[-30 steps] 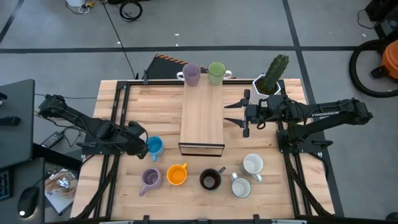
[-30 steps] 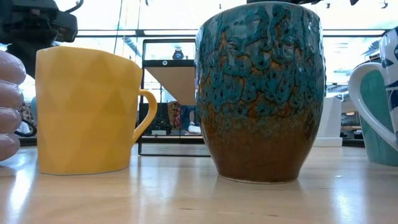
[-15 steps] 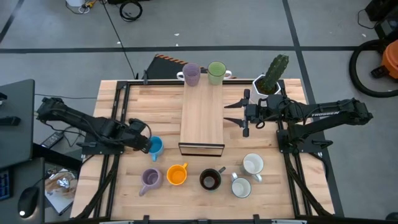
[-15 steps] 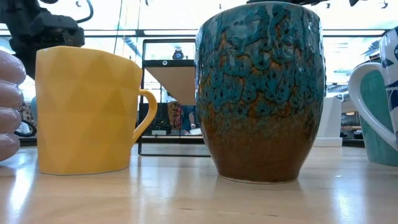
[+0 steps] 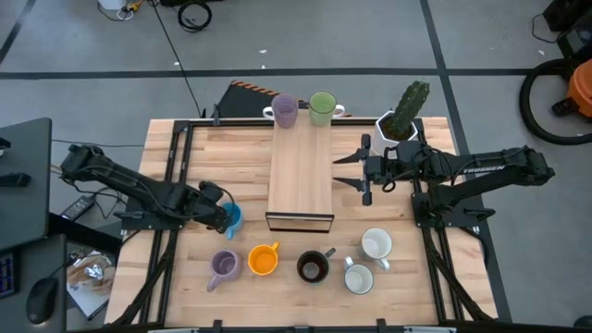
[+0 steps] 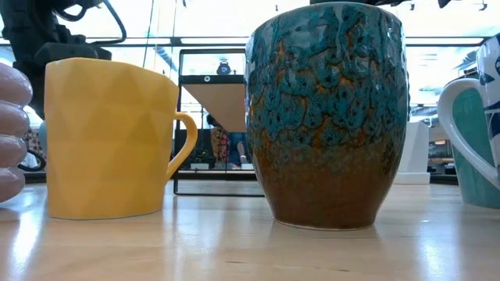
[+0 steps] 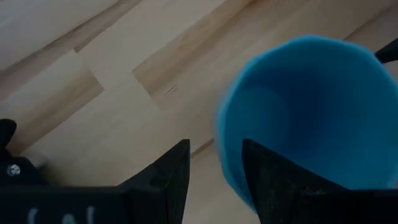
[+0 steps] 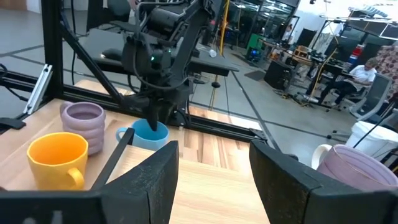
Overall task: Place coffee mugs
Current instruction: Put the light blue mug on the shelf
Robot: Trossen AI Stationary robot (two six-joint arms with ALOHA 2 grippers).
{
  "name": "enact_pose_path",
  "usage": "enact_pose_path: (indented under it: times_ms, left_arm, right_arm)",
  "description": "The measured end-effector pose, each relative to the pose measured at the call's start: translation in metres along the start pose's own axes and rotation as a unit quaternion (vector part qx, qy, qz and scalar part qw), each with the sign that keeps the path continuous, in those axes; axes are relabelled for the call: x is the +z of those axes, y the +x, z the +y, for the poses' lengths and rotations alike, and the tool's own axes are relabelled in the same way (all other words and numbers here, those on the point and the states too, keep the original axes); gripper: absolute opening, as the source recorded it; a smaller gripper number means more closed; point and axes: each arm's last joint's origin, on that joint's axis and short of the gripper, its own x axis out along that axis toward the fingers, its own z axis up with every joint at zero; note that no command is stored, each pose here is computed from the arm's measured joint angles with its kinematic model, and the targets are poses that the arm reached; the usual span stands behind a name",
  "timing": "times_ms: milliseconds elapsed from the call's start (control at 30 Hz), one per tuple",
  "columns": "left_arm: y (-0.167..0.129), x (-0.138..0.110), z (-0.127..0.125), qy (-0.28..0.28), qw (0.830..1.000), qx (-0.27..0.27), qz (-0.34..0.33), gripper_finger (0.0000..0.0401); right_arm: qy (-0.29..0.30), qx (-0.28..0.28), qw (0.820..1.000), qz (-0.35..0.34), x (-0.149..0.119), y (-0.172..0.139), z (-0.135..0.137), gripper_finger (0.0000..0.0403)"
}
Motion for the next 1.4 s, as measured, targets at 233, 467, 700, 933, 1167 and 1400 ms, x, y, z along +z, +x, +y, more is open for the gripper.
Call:
enact_pose_path:
  times_ms: [233, 467, 700, 933, 1167, 1400]
  left_arm:
    - [0.011, 0.003, -0.004, 0.051, 0.998, 0.025, 0.012, 0.0125]
    - [0.015, 0.014, -0.002, 0.116, 0.993, 0.028, 0.012, 0.0057]
    - [0.017, 0.025, -0.002, 0.208, 0.978, 0.008, 0.001, 0.0036]
    - [0.020, 0.035, -0.005, 0.325, 0.945, -0.004, -0.034, 0.0053]
    - [0.020, 0.038, -0.005, 0.366, 0.930, -0.008, -0.040, 0.0049]
    - [0.020, 0.039, -0.005, 0.386, 0.921, -0.002, -0.048, 0.0073]
  right_arm:
    - [0.000, 0.000, 1.000, -0.001, 0.000, 0.000, 0.000, 0.0202]
    - [-0.002, -0.001, 1.000, -0.004, 0.001, 0.000, 0.000, 0.0202]
    - [-0.002, -0.001, 1.000, -0.003, 0.001, 0.000, 0.000, 0.0202]
    - [-0.001, -0.001, 1.000, -0.003, 0.001, 0.000, 0.000, 0.0202]
    - [0.000, -0.001, 1.000, -0.003, 0.001, 0.000, 0.000, 0.0202]
    - [0.000, -0.001, 1.000, -0.003, 0.001, 0.000, 0.000, 0.0202]
